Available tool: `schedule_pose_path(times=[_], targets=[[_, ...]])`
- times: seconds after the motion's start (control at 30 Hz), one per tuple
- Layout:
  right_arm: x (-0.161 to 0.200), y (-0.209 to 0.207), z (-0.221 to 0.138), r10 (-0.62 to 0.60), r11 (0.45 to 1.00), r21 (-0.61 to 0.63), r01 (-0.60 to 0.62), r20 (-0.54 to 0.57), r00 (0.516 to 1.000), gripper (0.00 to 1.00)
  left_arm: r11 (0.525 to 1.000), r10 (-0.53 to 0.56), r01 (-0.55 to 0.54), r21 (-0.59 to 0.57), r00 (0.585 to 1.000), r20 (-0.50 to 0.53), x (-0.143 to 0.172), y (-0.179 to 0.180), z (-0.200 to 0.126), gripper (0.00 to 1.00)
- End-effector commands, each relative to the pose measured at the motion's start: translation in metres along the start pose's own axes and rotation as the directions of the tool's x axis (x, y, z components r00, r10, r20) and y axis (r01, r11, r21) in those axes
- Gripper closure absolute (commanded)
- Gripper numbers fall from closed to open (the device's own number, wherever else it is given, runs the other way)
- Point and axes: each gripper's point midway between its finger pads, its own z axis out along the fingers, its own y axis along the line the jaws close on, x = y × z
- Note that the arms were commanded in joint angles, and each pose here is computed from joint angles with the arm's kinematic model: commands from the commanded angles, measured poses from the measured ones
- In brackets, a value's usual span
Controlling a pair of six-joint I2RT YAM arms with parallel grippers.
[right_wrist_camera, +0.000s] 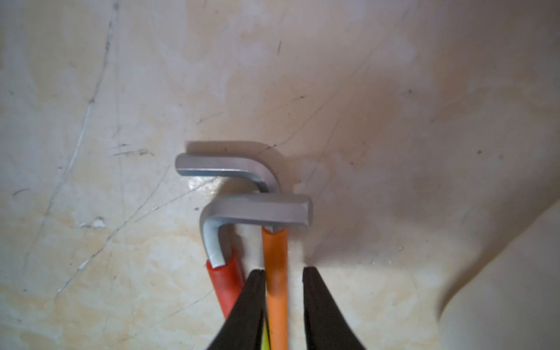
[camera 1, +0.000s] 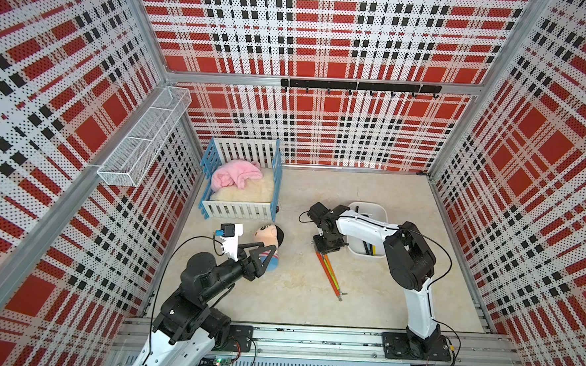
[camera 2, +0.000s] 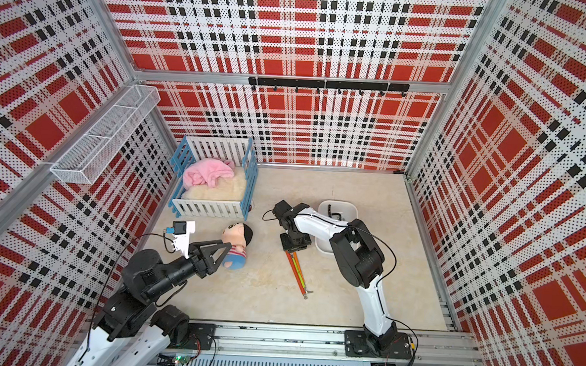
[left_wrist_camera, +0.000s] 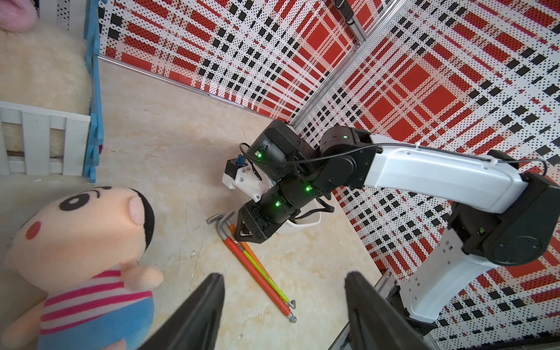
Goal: Put the hex key on the desktop into the storage box
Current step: Pick up the Allen key from the center of the board.
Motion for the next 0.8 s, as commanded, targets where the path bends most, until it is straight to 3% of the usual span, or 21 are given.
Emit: schedule_pose_path(times=[0.0,0.37,0.77], targets=[[0.009,-0.020,0.012,0.030,0.997,0.077,-0.027,-0.034,0.999,0.75,1.000,0.020,-0.020,0.004,0.999,0.037,-0.008,-0.003,-0.003,0.31],[0.021,-0.025,0.024,0.057,0.996,0.078,-0.050,-0.088,0.994,0.72,1.000,0.019,-0.019,0.002,0.999,0.040,-0.009,-0.002,-0.003,0.31],[0.034,-0.033,0.043,0.090,0.992,0.096,-0.078,-0.133,0.987,0.94,1.000,0.021,-0.021,0.002,0.999,0.039,-0.010,-0.002,-0.003,0.31]])
